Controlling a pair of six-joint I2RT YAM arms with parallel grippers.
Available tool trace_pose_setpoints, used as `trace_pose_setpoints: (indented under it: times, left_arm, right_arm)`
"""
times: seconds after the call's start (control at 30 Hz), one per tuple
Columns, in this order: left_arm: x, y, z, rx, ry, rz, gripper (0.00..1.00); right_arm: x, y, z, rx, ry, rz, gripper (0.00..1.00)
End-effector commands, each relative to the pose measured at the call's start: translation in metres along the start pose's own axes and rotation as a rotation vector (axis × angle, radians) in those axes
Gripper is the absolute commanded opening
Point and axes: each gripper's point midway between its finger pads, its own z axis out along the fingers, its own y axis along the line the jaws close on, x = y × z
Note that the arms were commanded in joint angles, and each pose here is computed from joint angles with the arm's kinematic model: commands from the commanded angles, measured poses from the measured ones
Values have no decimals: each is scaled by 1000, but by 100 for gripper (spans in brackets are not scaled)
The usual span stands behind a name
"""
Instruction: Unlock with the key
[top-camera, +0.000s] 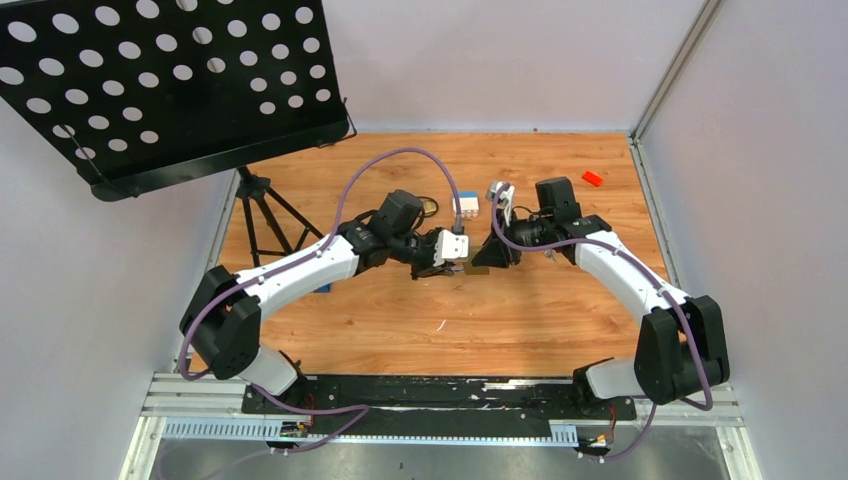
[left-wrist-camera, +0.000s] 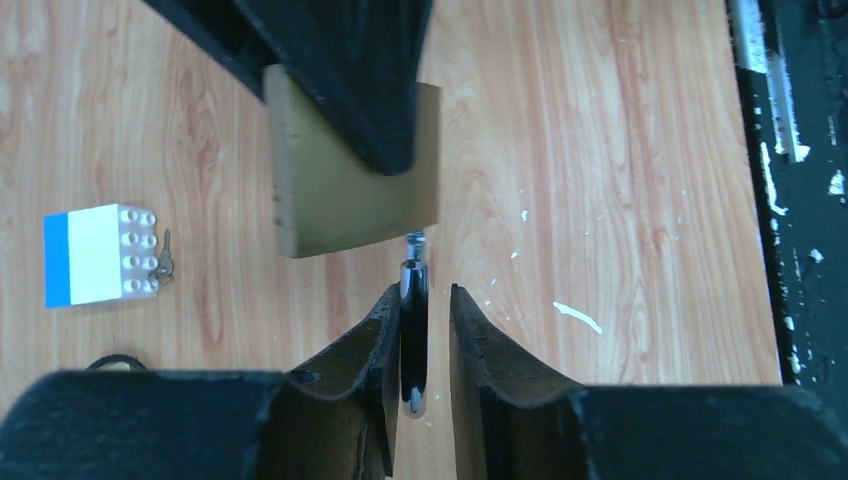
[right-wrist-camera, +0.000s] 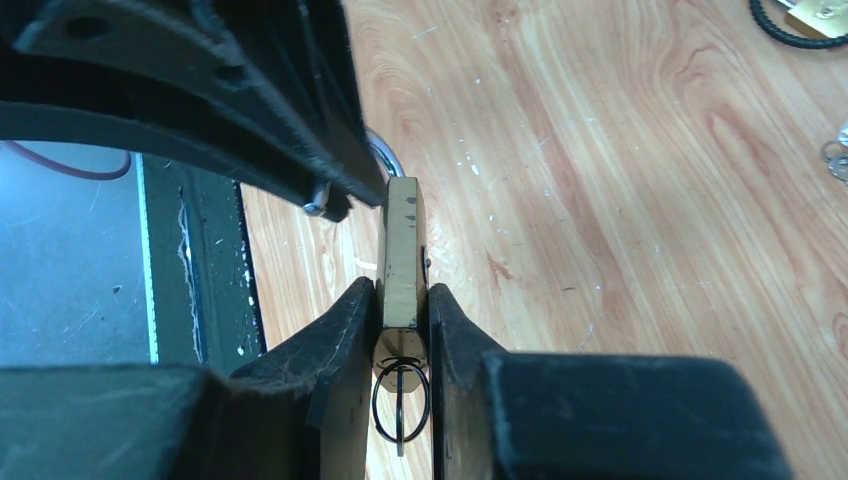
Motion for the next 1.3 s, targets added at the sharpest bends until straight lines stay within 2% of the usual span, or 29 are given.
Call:
trace_pose_setpoints:
  times: [0.0,0.13,0.4,0.5,0.7,1.0,1.03,1.27]
  left_arm:
    - [-22,-19,-13,70,-84,65,29]
    - [-17,-34,-10,129,-99,82,33]
    - [6,-48,16,182,-3,94,38]
    - [12,-45,24,177,30,84,40]
    - [11,-32,19,116,59,96,50]
    - [-6,-7,-14,-30,22,126,65]
    - [-5,-4,-16,-48,24,122,67]
    - [5,14,-28,-165,43,59,70]
  right_arm:
    - [-31,-9,-4,26,-85,-57,0]
    - [-32,-16,-6,32,-99,-13,0]
    - [-34,-22,-10,15,-129,56,0]
    - [-33,-24,-13,17,-135,74,0]
    - [-33,-38,-25,64,-159,102,0]
    - [-38,-102,-71,271,-235,211,0]
    - [-38,-118,-87,317,-263,236,0]
    - [-33,-202,-121,421,-344,402,0]
